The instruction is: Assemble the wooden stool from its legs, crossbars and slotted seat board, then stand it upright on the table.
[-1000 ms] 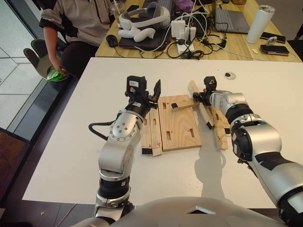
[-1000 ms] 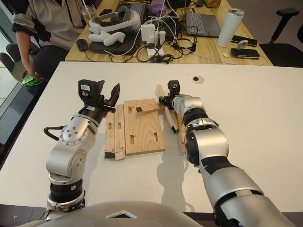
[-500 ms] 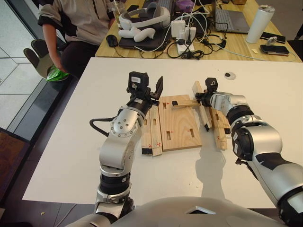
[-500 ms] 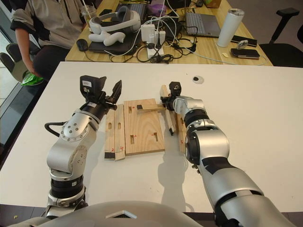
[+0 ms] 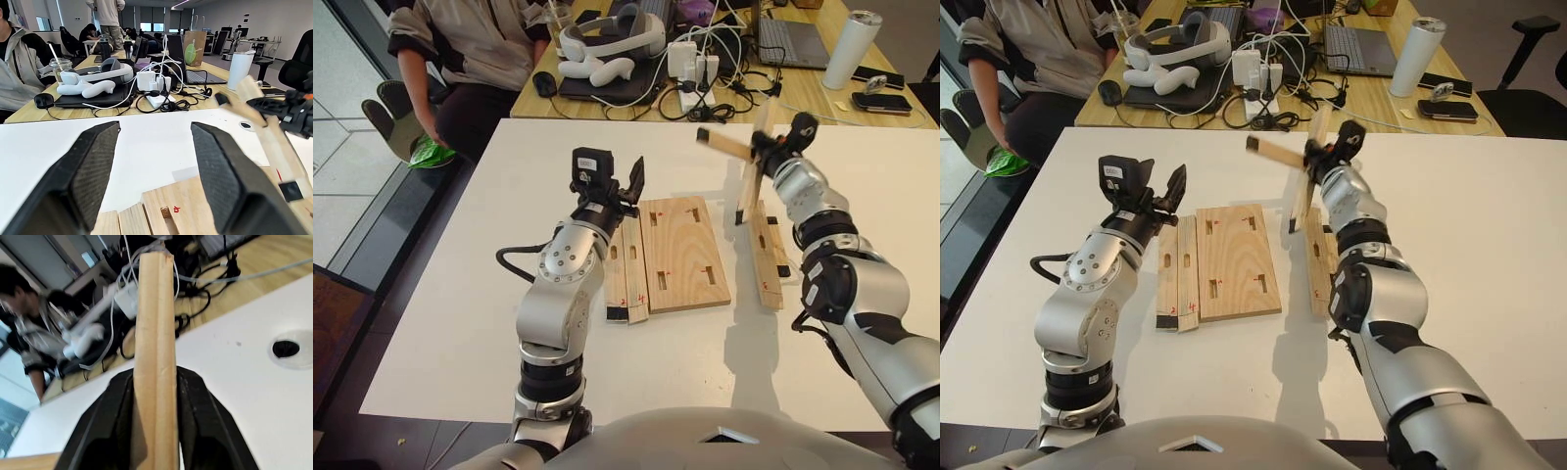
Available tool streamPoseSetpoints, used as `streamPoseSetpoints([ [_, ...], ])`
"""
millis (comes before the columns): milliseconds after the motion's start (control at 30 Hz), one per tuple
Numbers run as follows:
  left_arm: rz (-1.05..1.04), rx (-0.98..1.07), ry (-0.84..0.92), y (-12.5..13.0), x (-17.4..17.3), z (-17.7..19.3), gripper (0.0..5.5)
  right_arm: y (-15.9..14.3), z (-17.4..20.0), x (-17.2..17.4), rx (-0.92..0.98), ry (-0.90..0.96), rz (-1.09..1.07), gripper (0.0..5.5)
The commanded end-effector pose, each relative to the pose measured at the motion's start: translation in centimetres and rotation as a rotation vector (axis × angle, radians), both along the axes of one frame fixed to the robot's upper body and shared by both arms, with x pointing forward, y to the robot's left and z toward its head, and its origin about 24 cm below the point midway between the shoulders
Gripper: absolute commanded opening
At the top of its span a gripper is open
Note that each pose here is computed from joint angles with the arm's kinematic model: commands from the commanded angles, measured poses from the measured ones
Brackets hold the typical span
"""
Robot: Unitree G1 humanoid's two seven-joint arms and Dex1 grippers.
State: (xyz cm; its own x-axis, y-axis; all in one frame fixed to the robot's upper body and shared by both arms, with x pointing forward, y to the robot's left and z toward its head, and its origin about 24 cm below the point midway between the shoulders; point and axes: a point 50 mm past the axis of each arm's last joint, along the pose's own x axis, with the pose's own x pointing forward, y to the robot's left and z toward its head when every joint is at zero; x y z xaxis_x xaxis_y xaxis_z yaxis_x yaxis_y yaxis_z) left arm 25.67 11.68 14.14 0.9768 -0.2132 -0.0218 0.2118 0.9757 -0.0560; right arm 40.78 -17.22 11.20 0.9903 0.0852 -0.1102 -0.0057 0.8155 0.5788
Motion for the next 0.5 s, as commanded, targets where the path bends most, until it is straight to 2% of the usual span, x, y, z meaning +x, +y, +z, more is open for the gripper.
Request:
streamPoseSetpoints([
  [33, 0.032, -0.086, 0.073, 0.3, 0.0, -0.5, 2.7, -0.1, 4.0, 0.1, 0.232, -0.278, -0.05, 1.02],
  [133, -0.007, -0.153, 0.107, -0.3, -0.2, -0.4, 2.7, 0.7, 5.4, -1.7, 0.348, -0.443, -0.01, 1.02],
  [267, -0.129, -0.161, 0.124, -1.9, -0.5, 0.1, 2.7, 1.8, 6.6, -5.8, 0.511, -0.589, 0.106, 1.02],
  [367, -0.215, -0.149, 0.114, -2.9, -0.3, 1.1, 2.7, 2.2, 6.9, -8.6, 0.585, -0.63, 0.204, 1.02],
  [500, -0.318, -0.16, 0.093, -4.3, -0.1, 2.7, 2.7, 3.4, 7.0, -10.4, 0.591, -0.634, 0.327, 1.02],
])
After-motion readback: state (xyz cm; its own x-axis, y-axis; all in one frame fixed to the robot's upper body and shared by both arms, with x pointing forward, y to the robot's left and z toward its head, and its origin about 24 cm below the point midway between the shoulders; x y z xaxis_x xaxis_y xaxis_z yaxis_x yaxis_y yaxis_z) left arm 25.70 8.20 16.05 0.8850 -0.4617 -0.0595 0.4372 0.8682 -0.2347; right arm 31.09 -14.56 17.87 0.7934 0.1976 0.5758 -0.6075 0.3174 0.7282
